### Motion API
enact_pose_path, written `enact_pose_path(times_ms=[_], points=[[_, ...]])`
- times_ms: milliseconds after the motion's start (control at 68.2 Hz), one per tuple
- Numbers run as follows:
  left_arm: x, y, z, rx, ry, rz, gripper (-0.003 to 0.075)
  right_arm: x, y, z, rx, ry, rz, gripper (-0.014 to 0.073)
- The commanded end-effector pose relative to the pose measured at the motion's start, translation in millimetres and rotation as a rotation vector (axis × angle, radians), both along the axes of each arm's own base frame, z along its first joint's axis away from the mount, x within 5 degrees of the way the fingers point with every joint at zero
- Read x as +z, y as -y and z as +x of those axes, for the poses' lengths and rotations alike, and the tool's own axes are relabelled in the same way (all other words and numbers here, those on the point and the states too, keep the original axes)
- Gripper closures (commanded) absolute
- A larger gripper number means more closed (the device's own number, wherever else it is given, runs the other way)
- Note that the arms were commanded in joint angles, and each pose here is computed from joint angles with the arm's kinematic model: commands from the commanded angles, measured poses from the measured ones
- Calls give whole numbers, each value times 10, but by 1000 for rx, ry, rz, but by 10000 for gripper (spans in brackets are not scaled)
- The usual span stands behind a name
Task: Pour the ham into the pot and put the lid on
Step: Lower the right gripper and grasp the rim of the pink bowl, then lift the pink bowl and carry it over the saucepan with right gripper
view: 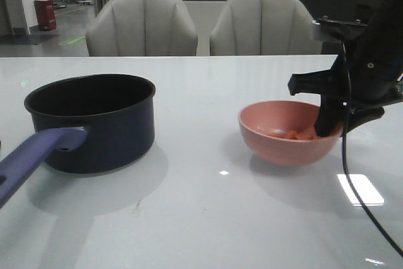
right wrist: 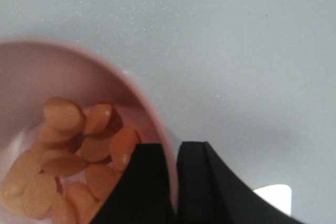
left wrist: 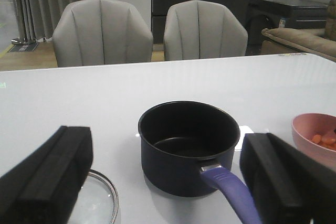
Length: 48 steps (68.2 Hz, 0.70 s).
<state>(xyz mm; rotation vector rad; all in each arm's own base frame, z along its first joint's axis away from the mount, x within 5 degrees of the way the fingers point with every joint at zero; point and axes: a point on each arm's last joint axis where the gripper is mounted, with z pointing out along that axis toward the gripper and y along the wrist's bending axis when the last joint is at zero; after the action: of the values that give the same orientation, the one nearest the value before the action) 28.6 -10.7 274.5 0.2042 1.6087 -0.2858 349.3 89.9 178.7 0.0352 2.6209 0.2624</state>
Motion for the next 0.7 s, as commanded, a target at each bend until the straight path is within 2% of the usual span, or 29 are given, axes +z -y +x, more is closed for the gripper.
enact_pose_path(times_ms=[0,205,322,410,542,689], points=[[146,-10,-34,-6,98,-35,97,353,-8,61,-10,148,37,464],[145,-10,-34,-6,96,-35,97,583,-13,57,-6,229,53,463],[145,-10,-34,-6,96,-35,97,864,-155,54,100,268,26,463],[145,-10,-34,-6,96,-35,97,1110,-376,61,209,294,10,466],[145,-10,-34,-6,96,-35,97,1454,-837,14,337,352,40,466],[145,-10,-34,-6,96,-35,97,1655,-1277,-8,428,398,83,466]])
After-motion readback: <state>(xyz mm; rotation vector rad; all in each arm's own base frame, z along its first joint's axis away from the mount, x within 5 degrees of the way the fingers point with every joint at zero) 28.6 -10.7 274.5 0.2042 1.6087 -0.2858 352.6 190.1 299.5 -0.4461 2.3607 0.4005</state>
